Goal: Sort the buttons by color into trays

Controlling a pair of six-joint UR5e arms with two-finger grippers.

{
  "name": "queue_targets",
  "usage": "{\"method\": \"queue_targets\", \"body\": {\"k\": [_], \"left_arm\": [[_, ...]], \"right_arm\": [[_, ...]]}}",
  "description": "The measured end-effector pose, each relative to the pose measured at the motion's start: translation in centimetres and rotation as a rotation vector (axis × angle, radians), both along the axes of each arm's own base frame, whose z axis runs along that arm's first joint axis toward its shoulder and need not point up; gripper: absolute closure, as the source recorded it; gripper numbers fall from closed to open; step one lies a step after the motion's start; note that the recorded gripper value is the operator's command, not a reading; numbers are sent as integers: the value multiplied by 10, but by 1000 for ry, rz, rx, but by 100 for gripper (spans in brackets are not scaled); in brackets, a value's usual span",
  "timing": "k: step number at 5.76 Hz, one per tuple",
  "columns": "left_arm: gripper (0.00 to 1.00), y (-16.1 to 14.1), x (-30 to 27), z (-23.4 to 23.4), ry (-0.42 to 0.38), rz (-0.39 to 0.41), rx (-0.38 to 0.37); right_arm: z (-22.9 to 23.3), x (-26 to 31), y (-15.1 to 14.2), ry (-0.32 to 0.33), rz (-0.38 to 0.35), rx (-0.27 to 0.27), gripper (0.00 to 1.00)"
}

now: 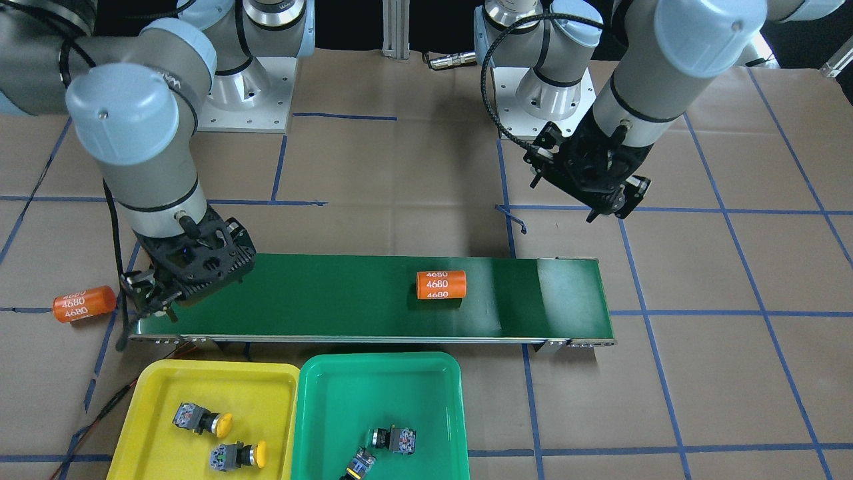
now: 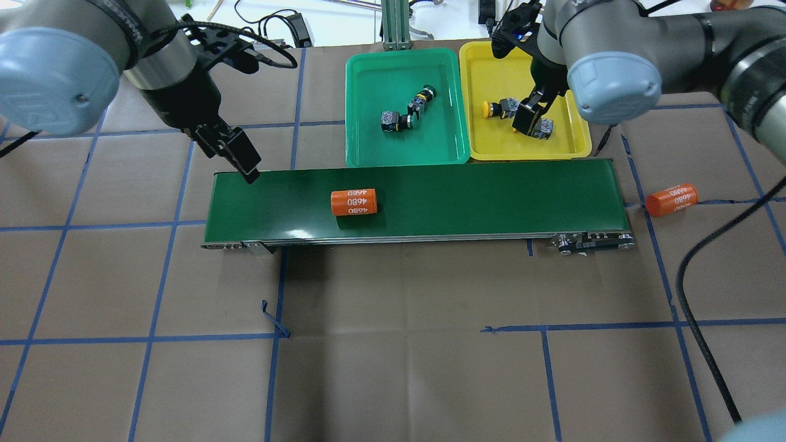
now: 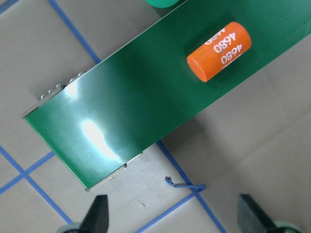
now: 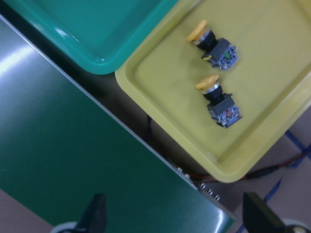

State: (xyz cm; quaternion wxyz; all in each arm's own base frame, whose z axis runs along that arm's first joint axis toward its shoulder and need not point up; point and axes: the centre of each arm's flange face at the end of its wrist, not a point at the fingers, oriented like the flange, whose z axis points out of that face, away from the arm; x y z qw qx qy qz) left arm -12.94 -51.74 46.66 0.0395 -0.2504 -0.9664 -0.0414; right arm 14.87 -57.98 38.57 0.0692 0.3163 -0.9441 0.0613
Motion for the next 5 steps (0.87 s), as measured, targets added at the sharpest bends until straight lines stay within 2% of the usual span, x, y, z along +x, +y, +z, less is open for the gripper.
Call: {"method": "queue_targets", "body": {"k": [1, 2, 3, 4, 5], "left_arm": [[2, 4, 2, 26, -26, 161, -2], [2, 1, 4, 37, -49, 328, 6], [2, -3, 6, 43, -54, 452, 9], [2, -3, 7, 48, -51, 497, 2], [2, -1, 7, 53, -47, 510, -6]], "right_arm": [[18, 1, 23, -37, -199, -20, 0], [24, 4, 38, -70, -307, 23, 0], [22, 8, 48, -111, -381, 93, 0], [26, 11, 52, -147, -455, 138, 0], [48, 10, 53, -159, -513, 155, 0]]}}
